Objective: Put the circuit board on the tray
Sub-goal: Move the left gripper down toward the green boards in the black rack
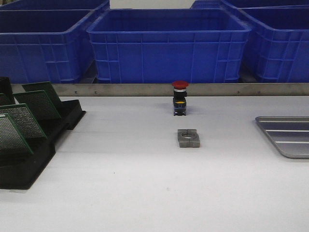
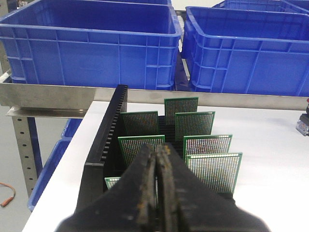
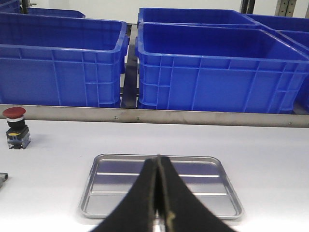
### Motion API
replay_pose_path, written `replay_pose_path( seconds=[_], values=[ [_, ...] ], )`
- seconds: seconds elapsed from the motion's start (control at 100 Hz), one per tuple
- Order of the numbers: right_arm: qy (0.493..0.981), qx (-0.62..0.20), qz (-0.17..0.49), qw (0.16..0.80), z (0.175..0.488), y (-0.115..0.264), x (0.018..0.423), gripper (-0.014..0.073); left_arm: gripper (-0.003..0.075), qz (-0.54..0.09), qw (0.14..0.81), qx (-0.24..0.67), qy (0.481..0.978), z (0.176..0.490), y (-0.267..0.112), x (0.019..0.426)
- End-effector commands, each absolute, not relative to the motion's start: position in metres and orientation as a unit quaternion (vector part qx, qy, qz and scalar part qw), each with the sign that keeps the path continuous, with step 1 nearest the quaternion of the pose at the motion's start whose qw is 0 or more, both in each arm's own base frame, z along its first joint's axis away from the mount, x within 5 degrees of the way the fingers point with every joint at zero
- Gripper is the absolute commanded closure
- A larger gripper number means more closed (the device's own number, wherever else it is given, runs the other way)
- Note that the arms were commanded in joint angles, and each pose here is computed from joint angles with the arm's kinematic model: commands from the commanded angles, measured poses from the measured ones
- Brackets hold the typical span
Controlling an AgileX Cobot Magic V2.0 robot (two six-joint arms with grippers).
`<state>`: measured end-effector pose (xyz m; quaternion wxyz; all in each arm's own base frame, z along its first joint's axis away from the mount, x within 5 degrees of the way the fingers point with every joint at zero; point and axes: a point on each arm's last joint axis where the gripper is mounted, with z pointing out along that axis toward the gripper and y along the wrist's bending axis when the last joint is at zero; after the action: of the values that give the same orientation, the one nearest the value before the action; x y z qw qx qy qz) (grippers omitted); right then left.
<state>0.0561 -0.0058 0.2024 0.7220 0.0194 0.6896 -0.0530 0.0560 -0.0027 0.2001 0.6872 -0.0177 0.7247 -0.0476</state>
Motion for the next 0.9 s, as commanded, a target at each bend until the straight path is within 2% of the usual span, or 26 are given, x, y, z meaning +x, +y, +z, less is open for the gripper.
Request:
replay_pose_path(
  seconds=[0.0,0.2,0.55,0.74,0.89],
  values=[
    [0.650,0.011,-0.057,0.758,0.214,-0.005,0.053,0.0656,0.0741,-0.051,0.716,-0.022,0.696,0.195,-0.002,0.056],
    [0.650,0.011,-0.057,0.758,0.214,-0.005,0.053,0.0656,0.0741,-0.052,0.731,-0.022,0.680,0.199,-0.002,0.055],
    [0.650,0.011,-0.057,0.758,0.214,-0.005,0.053,0.0656,0.0741,-0.050,0.809,-0.019,0.585,0.228,-0.001,0.050],
    [0.650,0.011,-0.057,0.758,0.214,-0.005,0.053,0.0656,0.0741,-0.050,0.761,-0.018,0.646,0.265,-0.002,0.042],
    [0.650,0.011,-0.057,0.758,0.214,-0.005,0.053,0.0656,0.0741,-0.055,0.681,-0.017,0.730,0.287,-0.003,0.041]
  ],
)
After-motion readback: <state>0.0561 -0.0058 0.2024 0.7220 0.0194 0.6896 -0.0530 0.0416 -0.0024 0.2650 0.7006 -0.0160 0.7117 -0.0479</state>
